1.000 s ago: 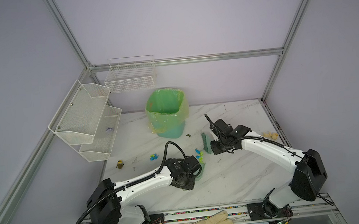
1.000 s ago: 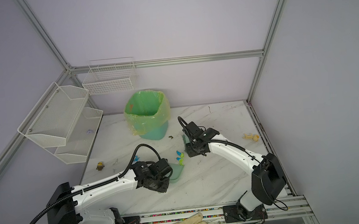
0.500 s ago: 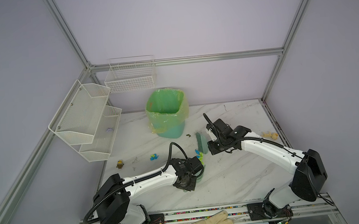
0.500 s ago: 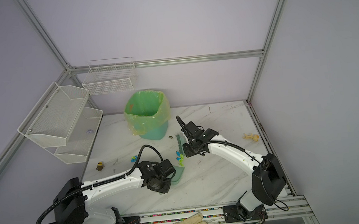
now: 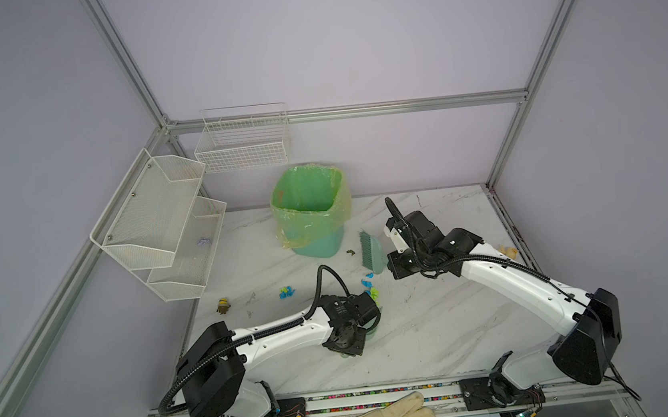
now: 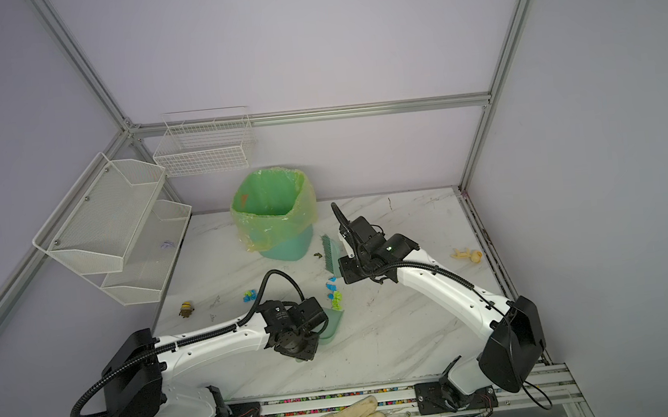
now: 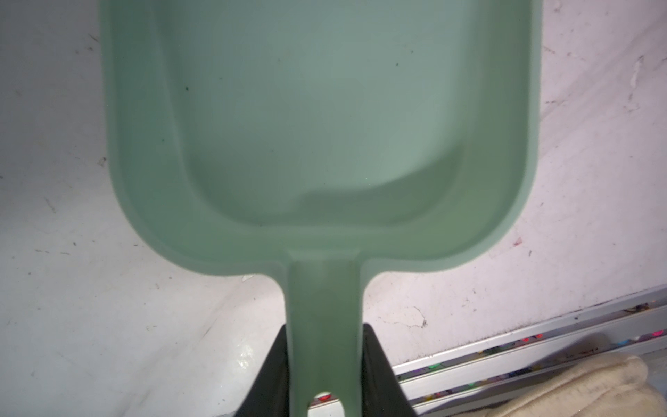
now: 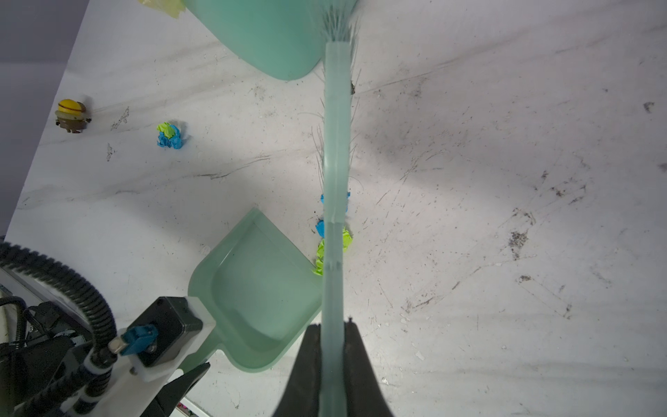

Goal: Sweep away the paper scraps from the table
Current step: 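Brush the blue and lime scraps into the dustpan held by the left gripper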

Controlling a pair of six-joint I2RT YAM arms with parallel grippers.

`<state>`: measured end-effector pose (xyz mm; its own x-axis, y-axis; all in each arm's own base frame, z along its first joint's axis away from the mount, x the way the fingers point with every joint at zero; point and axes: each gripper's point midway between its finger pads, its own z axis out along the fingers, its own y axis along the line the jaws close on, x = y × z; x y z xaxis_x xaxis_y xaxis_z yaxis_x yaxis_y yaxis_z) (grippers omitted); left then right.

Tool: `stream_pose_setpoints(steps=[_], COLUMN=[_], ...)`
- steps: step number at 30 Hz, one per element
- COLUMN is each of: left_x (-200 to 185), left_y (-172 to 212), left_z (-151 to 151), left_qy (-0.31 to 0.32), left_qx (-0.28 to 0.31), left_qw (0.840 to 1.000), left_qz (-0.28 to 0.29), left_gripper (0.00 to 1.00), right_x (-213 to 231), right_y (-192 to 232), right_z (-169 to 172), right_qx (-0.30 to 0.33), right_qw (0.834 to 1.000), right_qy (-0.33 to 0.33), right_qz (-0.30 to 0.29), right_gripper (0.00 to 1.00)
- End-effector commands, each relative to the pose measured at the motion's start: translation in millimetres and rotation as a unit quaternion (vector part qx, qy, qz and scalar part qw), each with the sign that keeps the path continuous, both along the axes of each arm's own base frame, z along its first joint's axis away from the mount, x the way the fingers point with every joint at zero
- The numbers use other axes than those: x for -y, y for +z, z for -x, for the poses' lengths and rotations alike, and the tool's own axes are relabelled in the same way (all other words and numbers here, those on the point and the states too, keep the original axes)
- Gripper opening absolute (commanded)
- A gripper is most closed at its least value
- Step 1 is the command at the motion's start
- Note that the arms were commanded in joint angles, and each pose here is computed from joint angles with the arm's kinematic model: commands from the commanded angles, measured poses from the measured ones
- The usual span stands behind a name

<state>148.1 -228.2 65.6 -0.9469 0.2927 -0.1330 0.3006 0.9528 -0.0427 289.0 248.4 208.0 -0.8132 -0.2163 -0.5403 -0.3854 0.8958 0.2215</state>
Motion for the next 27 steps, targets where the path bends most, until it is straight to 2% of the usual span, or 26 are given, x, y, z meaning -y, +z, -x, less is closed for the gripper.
stream_pose_setpoints(steps=[1,6,14,18,23,27], left_x=[21,22,23,27,28,28], left_y=[24,21,20,18,14,12], left_z=[-13,-15,-19,-22,-29,-36], left_qy=[-0.002,-0.003,0.000,-0.001,-0.011,-0.015], left_qx=[0.025,0.025,0.032,0.031,0.037,0.039], left_qw=[0.999,0.999,0.999,0.999,0.999,0.999], left_qz=[0.032,0.027,0.021,0.018,-0.001,-0.014], left_gripper=[0.00,0.00,0.00,0.00,0.00,0.00], right_x=[6,-9,-19,-21,-20,-14], right_y=[13,-9,-45,-55,-69,-69], right_z=[-11,-20,-16,1,38,59], right_qx=[0.034,0.020,-0.020,-0.056,-0.115,-0.129], right_qw=[0.999,0.999,0.999,0.998,0.992,0.989], right_qy=[-0.006,0.012,0.020,0.033,0.046,0.048], right_qz=[0.027,0.031,0.022,0.006,-0.030,-0.048], right_gripper=[0.00,0.00,0.00,0.00,0.00,0.00])
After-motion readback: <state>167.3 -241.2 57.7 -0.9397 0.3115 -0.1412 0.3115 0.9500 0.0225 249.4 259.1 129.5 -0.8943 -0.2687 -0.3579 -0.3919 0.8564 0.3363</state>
